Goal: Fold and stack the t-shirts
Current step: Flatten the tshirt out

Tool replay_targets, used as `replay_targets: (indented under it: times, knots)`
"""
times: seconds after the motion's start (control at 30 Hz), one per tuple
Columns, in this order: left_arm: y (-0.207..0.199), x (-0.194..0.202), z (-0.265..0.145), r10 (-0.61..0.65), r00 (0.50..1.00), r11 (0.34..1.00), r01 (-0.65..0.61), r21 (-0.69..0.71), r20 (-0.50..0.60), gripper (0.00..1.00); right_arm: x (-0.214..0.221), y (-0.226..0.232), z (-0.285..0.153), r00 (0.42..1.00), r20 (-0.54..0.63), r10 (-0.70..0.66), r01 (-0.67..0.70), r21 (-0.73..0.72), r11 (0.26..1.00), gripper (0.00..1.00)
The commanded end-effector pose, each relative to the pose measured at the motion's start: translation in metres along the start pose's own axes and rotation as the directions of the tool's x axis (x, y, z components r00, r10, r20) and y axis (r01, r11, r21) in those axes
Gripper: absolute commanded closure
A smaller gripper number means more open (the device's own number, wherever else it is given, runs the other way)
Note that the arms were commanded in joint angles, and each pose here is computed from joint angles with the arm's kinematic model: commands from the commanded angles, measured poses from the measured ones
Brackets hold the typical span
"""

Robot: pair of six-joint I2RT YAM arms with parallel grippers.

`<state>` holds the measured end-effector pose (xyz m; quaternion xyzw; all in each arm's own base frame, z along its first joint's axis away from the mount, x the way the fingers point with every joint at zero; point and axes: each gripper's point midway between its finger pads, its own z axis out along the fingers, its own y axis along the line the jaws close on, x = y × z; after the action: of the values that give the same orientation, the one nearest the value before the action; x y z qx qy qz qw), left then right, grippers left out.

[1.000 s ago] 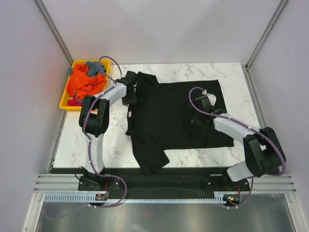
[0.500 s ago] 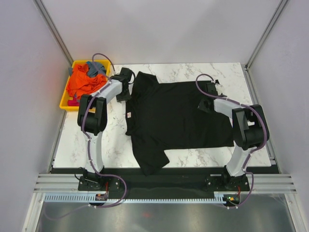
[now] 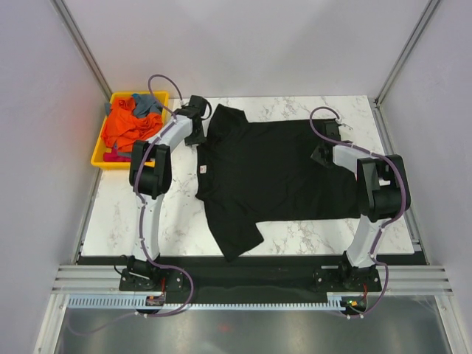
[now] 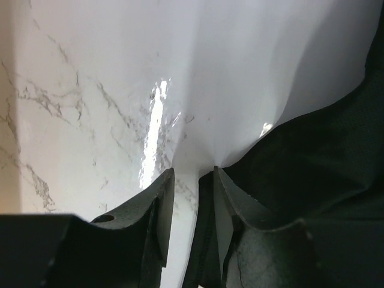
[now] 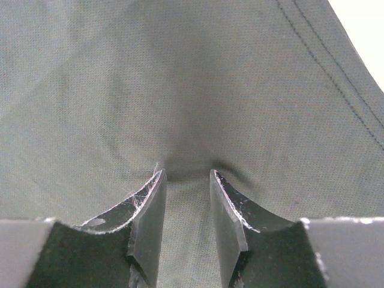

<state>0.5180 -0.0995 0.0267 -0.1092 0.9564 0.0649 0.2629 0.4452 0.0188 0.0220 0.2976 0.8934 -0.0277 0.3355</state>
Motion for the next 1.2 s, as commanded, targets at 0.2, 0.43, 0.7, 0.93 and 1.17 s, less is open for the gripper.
replay_targets:
  times: [0.2, 0.43, 0.7, 0.93, 1.17]
  knots:
    - [-0.038, -0.052, 0.008, 0.09, 0.991, 0.988, -0.101, 0.119, 0.095, 0.6, -0.02, -0.011, 0.004, 0.997, 0.032, 0.07, -0.072, 0.06, 0.996, 0.57]
    - [-0.002, -0.04, -0.093, 0.031, 0.994, 0.991, -0.044, 0.126, 0.106, 0.57, -0.034, 0.003, -0.042, 0.999, 0.008, 0.038, -0.038, -0.047, 0.998, 0.55]
    - [0.015, 0.09, -0.157, 0.029, 0.998, 0.953, -0.011, 0.303, -0.056, 0.62, -0.007, -0.013, -0.09, 0.998, -0.062, 0.022, -0.029, -0.11, 0.994, 0.55]
    - [0.012, 0.155, -0.136, 0.009, 0.985, 0.933, 0.054, 0.356, -0.175, 0.64, 0.026, -0.029, -0.095, 0.993, -0.12, 0.005, -0.02, -0.128, 0.992, 0.55]
    - [0.011, 0.162, -0.095, -0.034, 0.976, 0.96, 0.092, 0.263, -0.217, 0.65, 0.055, -0.056, -0.073, 0.988, -0.152, -0.038, 0.034, -0.033, 0.999, 0.55]
